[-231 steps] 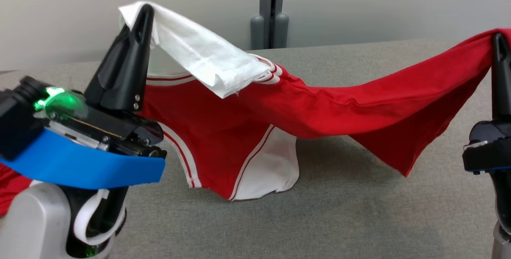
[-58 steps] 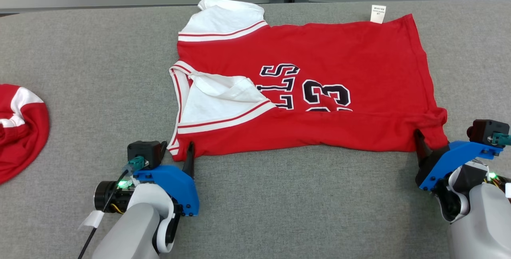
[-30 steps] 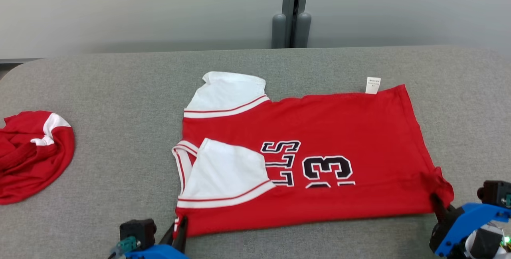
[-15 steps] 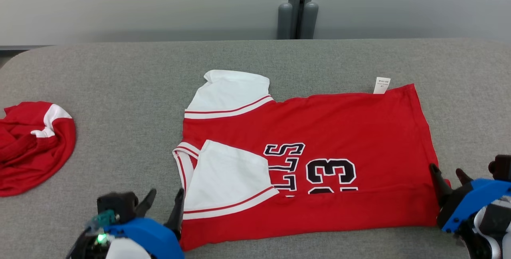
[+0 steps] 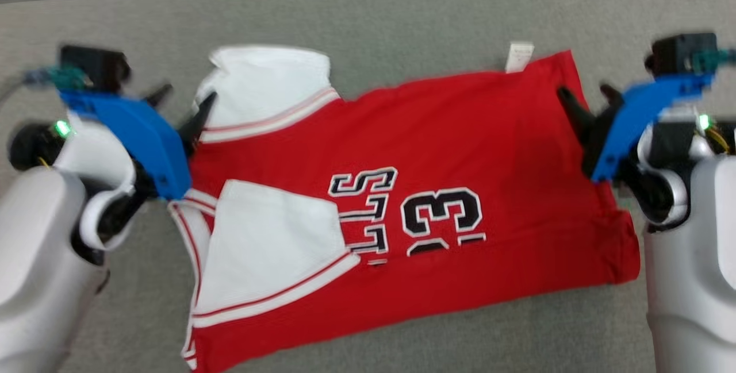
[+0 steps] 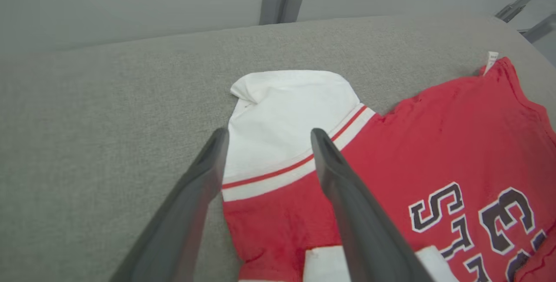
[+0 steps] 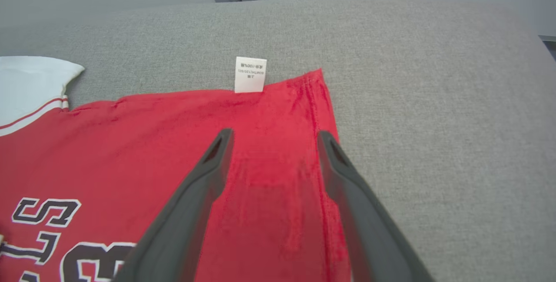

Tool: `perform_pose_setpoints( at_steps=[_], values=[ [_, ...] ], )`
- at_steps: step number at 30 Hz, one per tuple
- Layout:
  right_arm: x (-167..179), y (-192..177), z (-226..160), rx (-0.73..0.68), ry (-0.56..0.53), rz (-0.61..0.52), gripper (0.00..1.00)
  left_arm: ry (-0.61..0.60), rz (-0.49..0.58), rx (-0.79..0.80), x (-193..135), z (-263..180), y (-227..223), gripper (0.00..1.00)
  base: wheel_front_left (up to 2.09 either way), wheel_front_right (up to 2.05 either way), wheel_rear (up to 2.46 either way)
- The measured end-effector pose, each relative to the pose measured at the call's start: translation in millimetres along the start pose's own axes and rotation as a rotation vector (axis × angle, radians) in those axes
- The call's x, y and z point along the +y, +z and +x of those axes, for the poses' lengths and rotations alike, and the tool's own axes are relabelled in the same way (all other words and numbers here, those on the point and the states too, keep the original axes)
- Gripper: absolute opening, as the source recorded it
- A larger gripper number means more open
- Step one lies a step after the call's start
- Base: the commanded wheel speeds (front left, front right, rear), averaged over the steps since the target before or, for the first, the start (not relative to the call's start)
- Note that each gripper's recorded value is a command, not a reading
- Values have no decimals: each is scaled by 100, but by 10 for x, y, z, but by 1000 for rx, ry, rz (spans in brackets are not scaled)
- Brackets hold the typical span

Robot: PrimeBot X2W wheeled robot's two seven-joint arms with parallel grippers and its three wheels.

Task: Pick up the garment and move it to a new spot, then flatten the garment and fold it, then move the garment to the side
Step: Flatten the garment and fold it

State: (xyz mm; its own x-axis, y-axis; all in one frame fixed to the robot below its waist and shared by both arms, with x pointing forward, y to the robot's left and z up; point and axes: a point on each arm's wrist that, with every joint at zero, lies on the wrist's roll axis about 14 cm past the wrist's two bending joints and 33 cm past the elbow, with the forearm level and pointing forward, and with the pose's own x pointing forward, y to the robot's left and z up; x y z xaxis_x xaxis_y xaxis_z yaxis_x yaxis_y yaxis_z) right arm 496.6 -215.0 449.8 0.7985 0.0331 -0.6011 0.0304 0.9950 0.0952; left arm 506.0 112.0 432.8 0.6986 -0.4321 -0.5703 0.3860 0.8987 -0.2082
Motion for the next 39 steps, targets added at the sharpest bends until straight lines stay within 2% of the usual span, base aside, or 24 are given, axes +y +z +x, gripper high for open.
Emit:
perform_pose_setpoints(
  at_steps=[5, 13, 27, 28, 29, 30, 39],
  values=[
    [-11, 101, 238, 21, 5, -20, 100, 13, 22, 114, 252, 349, 81, 100, 0, 0, 0],
    [-39, 77, 458, 32, 6, -37, 100, 6, 36, 234, 303, 718, -35, 100, 0, 0, 0],
    [-190, -130, 641, 76, -20, -26, 100, 23, 56, 289, 372, 1050, -216, 100, 0, 0, 0],
    [-193, -135, 658, 79, -20, -27, 100, 23, 61, 295, 375, 1067, -225, 55, 0, 0, 0],
    [-196, -147, 676, 85, -21, -27, 100, 19, 66, 301, 370, 1082, -232, 34, 0, 0, 0],
    [-202, -149, 692, 88, -23, -27, 100, 12, 69, 302, 363, 1093, -232, 0, 0, 0, 0],
    [-349, -18, 831, 104, -84, -93, 100, -19, 89, 287, 310, 1099, -253, 0, 0, 0, 0]
  ],
)
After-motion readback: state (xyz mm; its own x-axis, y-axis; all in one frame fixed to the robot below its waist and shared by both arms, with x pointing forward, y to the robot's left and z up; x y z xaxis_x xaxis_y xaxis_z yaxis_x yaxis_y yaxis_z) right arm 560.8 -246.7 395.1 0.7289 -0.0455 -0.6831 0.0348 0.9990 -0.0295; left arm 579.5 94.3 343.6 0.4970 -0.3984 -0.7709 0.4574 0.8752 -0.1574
